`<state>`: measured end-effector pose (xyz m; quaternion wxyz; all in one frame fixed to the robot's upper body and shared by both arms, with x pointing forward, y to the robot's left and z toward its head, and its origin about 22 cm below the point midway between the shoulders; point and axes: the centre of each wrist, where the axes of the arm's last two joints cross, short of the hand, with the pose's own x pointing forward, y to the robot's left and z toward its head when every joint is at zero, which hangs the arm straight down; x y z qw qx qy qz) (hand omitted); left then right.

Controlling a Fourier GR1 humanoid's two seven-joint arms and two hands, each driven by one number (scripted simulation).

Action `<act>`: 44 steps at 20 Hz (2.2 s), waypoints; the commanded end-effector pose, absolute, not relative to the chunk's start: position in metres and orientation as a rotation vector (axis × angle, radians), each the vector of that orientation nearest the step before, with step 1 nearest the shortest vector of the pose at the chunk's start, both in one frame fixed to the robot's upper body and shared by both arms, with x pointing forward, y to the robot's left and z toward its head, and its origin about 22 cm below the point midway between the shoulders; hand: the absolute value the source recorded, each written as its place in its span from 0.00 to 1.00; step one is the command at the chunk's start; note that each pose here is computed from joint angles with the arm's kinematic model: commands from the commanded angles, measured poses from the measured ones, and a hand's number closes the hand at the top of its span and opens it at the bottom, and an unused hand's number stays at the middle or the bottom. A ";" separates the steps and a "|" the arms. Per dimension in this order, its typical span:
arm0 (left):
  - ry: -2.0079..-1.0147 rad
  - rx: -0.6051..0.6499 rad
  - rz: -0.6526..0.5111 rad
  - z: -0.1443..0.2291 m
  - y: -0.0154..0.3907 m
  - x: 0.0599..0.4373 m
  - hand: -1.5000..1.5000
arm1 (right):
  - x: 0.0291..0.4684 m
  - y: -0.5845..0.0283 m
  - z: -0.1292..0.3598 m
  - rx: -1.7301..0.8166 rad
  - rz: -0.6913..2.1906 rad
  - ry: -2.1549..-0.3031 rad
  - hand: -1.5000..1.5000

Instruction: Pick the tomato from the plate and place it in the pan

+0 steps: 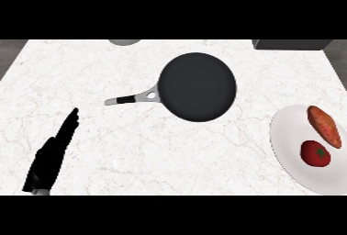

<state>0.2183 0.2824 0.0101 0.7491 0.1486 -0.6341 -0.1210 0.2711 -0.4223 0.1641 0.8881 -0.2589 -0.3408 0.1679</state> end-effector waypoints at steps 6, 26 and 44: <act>-1.372 0.326 -0.265 0.000 0.273 0.219 0.50 | 0.303 -0.408 0.150 -0.492 0.518 -0.490 0.00; -1.377 0.326 -0.255 0.019 0.274 0.234 0.50 | 0.312 -0.379 0.104 -0.480 0.563 -0.312 0.00; -1.388 0.325 -0.258 0.005 0.281 0.220 0.50 | 0.307 -0.356 0.046 -0.454 0.594 -0.269 0.00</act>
